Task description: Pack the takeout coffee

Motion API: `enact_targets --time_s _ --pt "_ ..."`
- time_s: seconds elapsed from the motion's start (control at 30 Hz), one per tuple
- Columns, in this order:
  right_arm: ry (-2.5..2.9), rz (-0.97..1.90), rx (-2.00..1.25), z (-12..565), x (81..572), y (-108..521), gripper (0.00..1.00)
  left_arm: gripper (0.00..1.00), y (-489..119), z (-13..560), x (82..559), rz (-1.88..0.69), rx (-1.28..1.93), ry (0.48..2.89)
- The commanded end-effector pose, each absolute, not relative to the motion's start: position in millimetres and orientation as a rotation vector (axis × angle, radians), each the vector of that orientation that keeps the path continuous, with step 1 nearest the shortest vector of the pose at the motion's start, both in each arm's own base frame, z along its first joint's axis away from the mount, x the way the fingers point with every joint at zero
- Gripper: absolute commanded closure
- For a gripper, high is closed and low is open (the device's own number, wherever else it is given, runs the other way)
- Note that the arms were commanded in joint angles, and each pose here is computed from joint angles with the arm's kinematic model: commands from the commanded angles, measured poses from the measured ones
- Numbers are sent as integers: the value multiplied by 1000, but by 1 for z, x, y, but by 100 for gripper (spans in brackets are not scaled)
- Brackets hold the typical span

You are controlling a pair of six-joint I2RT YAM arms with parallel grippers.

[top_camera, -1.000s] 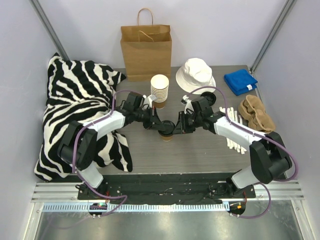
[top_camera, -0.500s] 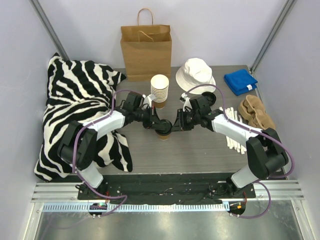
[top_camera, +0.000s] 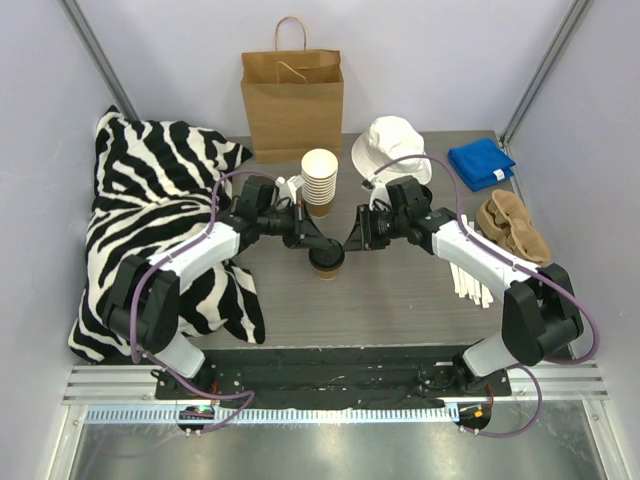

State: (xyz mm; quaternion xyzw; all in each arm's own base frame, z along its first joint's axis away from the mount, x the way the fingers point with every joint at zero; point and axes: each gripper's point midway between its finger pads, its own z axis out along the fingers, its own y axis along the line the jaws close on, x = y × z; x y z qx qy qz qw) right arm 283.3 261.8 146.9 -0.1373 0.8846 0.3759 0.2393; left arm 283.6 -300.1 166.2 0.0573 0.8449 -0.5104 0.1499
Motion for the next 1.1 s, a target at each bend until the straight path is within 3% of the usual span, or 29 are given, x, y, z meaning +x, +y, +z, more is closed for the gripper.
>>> enact_targets --time_s 0.0,0.23,0.6,0.77,0.9,1.07 --pt "2313 1084 -387 183 295 273 75 94 -305 192 289 -1514 190 2340" --pt "2346 1212 -362 172 287 290 76 97 -304 153 290 -1501 120 2445" --pt "2638 1040 -289 56 277 265 85 100 -275 70 289 -1311 -58 2707" --pt "2573 1091 -320 83 282 269 86 100 -272 70 291 -1296 -52 2706" --pt "2434 1235 -387 131 284 285 80 99 -283 94 294 -1411 7 2618" --pt "2277 1309 -452 188 291 296 73 86 -297 156 306 -1547 80 2423"
